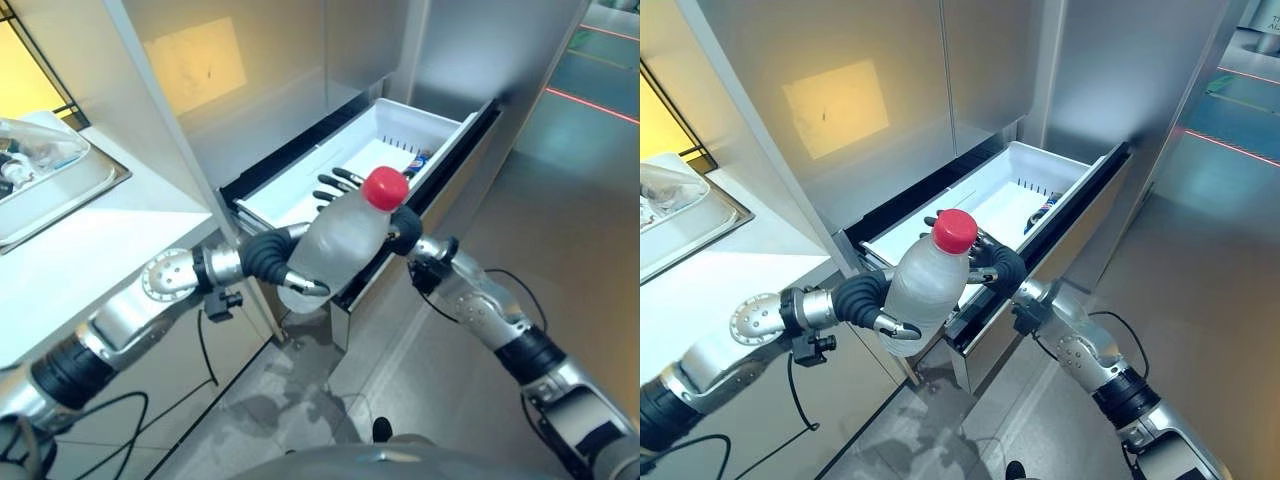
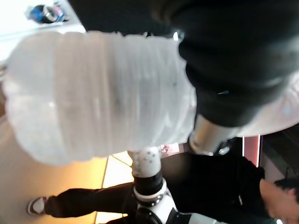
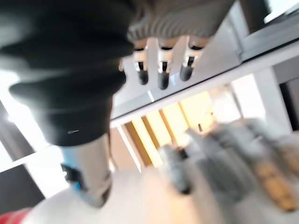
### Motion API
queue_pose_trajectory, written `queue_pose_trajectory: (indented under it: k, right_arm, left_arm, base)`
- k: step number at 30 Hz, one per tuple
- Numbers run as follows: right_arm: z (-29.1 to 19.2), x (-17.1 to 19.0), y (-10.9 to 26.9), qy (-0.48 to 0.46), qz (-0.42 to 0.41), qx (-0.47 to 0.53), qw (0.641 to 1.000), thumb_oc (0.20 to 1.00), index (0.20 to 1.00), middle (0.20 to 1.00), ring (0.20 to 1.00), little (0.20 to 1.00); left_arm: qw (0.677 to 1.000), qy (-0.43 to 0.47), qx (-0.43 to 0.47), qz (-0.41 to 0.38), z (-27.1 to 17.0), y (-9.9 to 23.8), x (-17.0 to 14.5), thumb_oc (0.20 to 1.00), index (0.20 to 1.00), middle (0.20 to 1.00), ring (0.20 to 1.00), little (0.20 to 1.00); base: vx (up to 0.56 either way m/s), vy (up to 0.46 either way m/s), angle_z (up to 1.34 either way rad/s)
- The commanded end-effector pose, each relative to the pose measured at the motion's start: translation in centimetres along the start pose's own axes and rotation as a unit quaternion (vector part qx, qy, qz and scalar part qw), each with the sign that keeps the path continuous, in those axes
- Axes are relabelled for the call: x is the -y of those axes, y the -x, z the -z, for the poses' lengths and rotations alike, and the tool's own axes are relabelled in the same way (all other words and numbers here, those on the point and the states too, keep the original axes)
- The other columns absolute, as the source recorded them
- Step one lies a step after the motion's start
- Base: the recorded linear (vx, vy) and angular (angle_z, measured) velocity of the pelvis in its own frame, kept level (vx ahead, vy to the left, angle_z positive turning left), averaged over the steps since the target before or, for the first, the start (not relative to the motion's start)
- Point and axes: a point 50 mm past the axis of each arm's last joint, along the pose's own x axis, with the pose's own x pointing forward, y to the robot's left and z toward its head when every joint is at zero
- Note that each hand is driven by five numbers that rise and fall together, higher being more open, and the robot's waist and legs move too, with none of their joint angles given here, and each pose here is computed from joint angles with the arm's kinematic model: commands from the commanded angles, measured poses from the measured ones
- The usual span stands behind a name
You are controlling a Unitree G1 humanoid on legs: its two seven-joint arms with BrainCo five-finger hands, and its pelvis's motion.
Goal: Take the drinks into the refrigerator
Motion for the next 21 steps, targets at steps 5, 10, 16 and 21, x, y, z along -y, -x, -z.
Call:
queue_pose_trajectory:
  k: [5, 10, 16, 21]
  right_arm:
    - [-3.7, -2.9, -0.4, 0.036, -0.083, 0.087, 0.992, 1.000, 1.000, 1.000, 1.000, 1.000]
    - [-4.0, -3.3, 0.3, 0.045, -0.092, 0.084, 0.991, 1.000, 1.000, 1.000, 1.000, 1.000]
    - [-4.0, -3.9, 0.5, 0.035, -0.108, 0.082, 0.990, 1.000, 1.000, 1.000, 1.000, 1.000]
    - [-3.7, -3.8, 1.3, 0.030, -0.105, 0.067, 0.992, 1.000, 1.000, 1.000, 1.000, 1.000]
  left_arm:
    - [0.993, -0.050, 0.089, -0.056, -3.3, 0.5, -2.2, 0.200, 0.200, 0.200, 0.200, 0.200]
    - [0.991, -0.052, 0.092, -0.078, -3.1, 1.0, -2.5, 0.200, 0.200, 0.200, 0.200, 0.200]
    - [0.989, -0.053, 0.096, -0.096, -2.9, 1.5, -2.6, 0.200, 0.200, 0.200, 0.200, 0.200]
    - [0.988, -0.055, 0.097, -0.105, -2.8, 1.9, -2.5, 0.200, 0.200, 0.200, 0.200, 0.200]
  base:
    - [0.01, 0.000, 0.00]
    - [0.00, 0.000, 0.00]
    - [0.00, 0.000, 0.00]
    - [0.00, 0.000, 0.00]
